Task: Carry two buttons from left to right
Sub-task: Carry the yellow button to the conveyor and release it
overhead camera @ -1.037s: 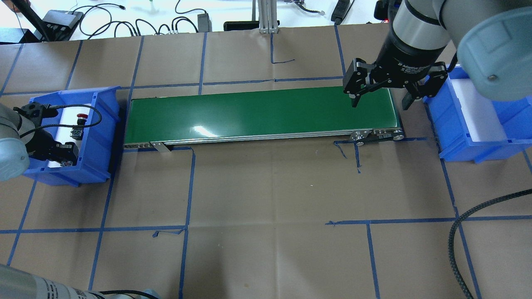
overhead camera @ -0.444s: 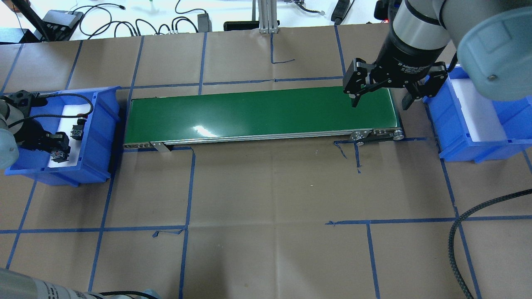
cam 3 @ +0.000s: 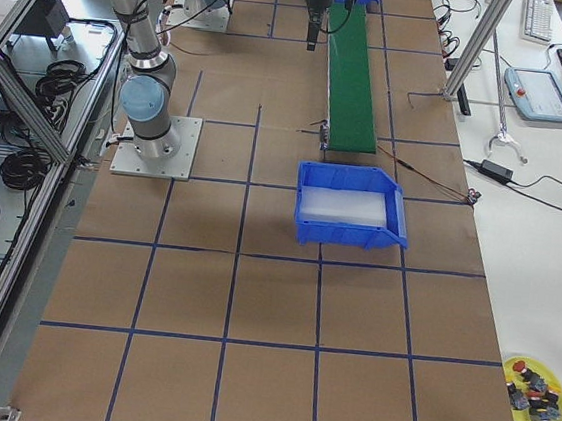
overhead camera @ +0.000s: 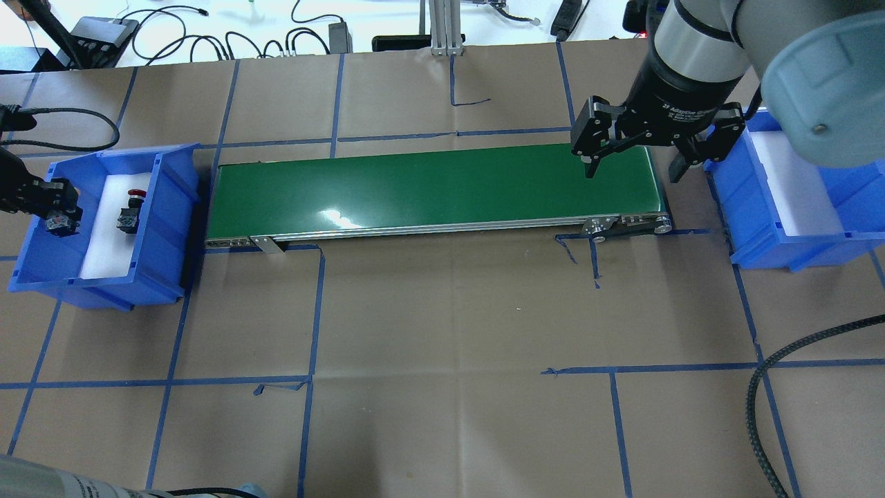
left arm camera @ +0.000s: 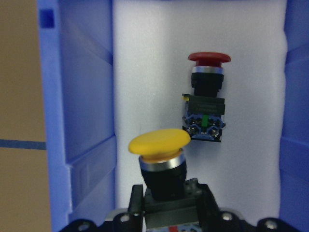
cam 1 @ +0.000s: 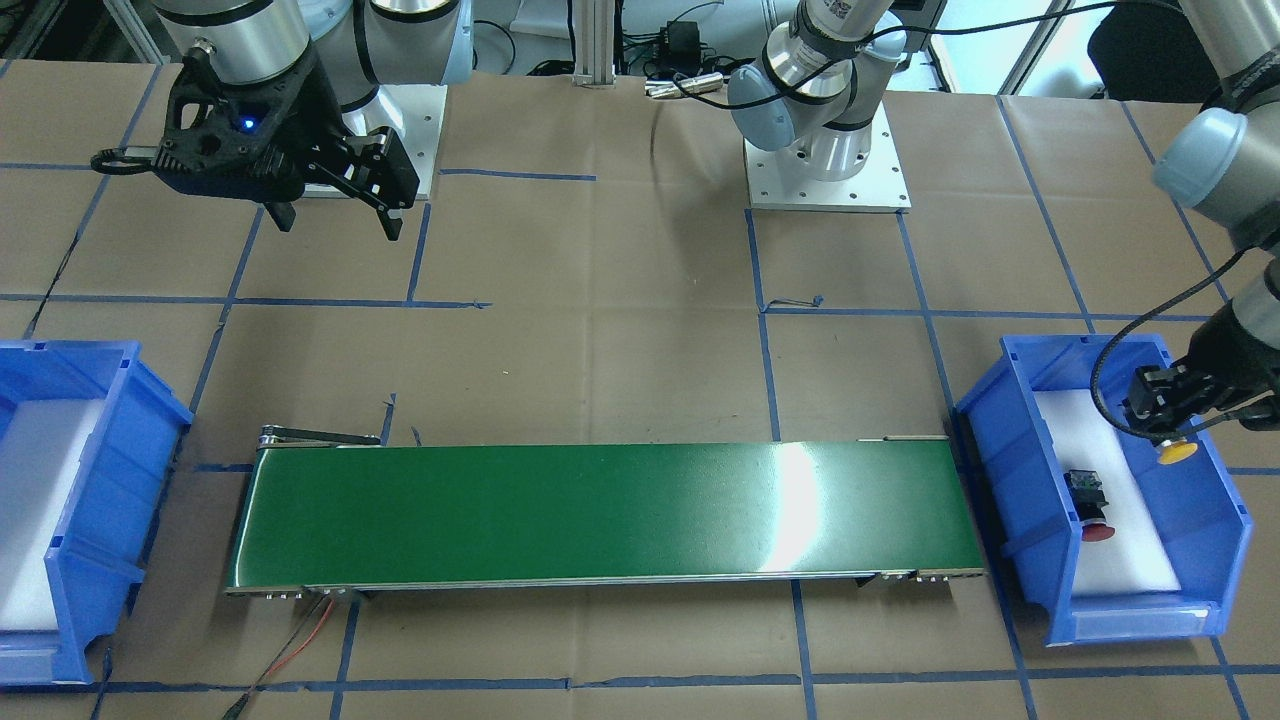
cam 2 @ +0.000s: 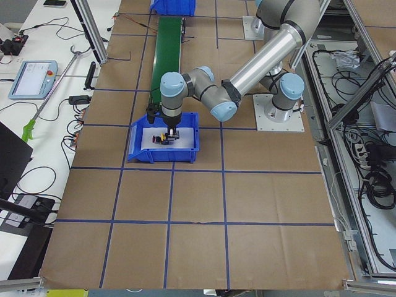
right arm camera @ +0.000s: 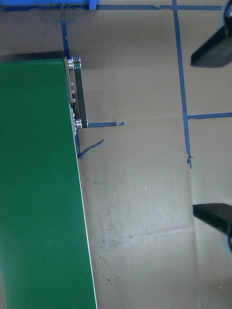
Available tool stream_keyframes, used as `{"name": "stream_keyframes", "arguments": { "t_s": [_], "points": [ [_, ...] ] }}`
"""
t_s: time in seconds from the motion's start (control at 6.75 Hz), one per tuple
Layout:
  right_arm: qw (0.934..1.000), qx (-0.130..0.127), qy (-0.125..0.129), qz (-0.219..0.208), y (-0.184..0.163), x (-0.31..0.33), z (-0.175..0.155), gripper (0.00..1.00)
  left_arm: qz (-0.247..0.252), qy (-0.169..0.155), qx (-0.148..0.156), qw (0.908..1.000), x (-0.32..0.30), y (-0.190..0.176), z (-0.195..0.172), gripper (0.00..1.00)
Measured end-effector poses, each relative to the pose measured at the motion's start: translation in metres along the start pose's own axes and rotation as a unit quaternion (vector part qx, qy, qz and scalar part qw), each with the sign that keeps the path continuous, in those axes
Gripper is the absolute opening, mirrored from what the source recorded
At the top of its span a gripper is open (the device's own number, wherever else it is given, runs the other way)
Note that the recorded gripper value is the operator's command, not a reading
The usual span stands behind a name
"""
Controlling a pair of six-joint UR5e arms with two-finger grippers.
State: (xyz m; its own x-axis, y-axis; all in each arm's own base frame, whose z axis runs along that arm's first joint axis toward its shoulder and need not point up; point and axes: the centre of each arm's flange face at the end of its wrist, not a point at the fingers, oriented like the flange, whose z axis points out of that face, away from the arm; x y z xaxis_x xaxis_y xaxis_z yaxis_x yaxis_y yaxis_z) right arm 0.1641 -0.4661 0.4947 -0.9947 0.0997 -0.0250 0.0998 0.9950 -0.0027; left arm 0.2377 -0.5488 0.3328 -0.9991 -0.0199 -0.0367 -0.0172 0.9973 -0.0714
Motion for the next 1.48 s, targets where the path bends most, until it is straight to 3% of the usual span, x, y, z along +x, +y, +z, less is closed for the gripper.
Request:
{"name": "stream_keyframes", "arguments": {
  "t_s": [0.3,0.74,1.04,1.48],
  "points": [
    [1.0000,0.000,-0.001,0.000,0.000,0.000,0.000,1.00,0.022,0.010,-0.012,0.9996,0.018,-0.020,-0.042,0.09],
    [1.0000,0.000,-0.001,0.001,0.000,0.000,0.000,1.00,0.052,0.017,-0.016,0.9984,0.098,-0.048,-0.057,0.11],
    [1.0000,0.000,0.000,0.000,0.000,0.000,0.000,1.00,0.049,0.018,-0.019,0.9984,0.174,-0.059,-0.050,0.11],
    [1.0000,-0.001,0.000,0.000,0.000,0.000,0.000,1.00,0.045,0.021,-0.035,0.9982,0.261,-0.064,0.004,0.11]
  ]
}}
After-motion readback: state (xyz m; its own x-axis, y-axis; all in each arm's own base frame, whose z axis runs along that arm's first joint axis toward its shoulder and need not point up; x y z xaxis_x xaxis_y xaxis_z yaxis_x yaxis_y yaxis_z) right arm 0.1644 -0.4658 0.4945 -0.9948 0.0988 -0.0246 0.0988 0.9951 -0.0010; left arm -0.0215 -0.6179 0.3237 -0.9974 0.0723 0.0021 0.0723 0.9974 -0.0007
